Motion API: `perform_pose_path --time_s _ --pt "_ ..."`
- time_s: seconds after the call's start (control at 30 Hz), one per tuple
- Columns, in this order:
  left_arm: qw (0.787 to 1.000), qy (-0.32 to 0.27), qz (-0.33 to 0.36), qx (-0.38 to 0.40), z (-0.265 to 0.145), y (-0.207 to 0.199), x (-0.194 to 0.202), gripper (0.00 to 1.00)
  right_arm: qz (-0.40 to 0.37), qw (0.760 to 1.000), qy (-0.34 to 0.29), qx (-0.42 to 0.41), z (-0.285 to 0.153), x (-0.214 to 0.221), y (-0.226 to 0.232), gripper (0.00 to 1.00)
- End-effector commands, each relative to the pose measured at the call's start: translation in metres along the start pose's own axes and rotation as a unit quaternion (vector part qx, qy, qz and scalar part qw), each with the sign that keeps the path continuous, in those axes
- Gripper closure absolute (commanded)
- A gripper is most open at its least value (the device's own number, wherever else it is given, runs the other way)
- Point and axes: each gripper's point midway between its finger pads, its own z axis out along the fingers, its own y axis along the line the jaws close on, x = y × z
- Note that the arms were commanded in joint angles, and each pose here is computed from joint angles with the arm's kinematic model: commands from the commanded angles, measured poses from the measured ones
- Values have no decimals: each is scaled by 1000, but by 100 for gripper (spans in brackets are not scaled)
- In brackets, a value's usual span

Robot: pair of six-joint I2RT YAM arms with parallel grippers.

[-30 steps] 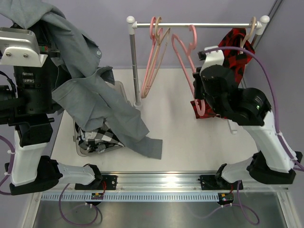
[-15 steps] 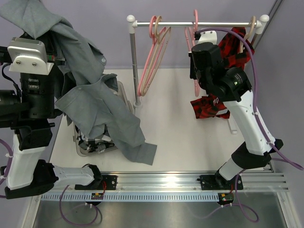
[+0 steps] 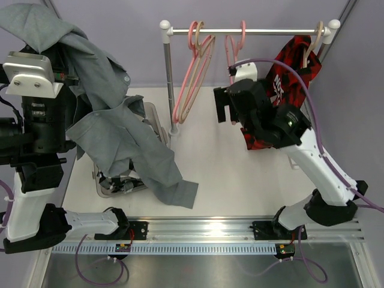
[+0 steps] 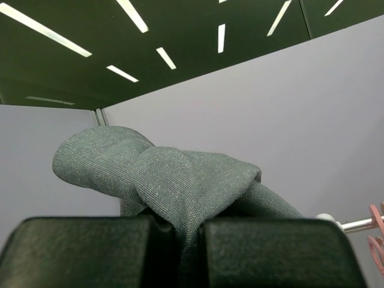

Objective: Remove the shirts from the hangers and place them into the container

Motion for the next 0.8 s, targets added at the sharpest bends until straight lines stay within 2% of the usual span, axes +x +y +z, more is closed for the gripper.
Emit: perform_pose_path --time_s 0.0,0.07,0.13,0.17,0.2,0.27,0.37,0.43,0.57,0.77 --pt "1000 3 3 -25 -3 9 3 100 -13 995 -46 -85 -61 -1 30 1" --pt "1000 15 8 -21 -5 4 10 100 -9 984 -36 -174 -84 15 60 1" --pt "999 19 11 -24 -6 6 12 100 -37 969 -6 -244 -95 54 96 0" --pt "999 22 12 -24 -7 5 14 100 -14 948 -20 -319 -114 52 116 1" --pt "999 22 11 -24 -7 5 14 100 -30 939 6 -342 -107 85 131 0" --pt "999 23 9 -25 -8 8 13 100 -23 912 9 -409 -122 100 146 0" --pt "999 25 0 -23 -8 11 11 100 -26 898 1 -439 -114 120 168 1" --pt "999 22 -16 -24 -8 17 7 100 -50 892 20 -448 -104 140 185 0" --pt "999 19 -29 -18 -9 17 5 100 -62 871 34 -485 -97 148 227 1" --pt "999 26 -28 -15 -12 14 9 100 -99 873 41 -475 -65 158 271 0"
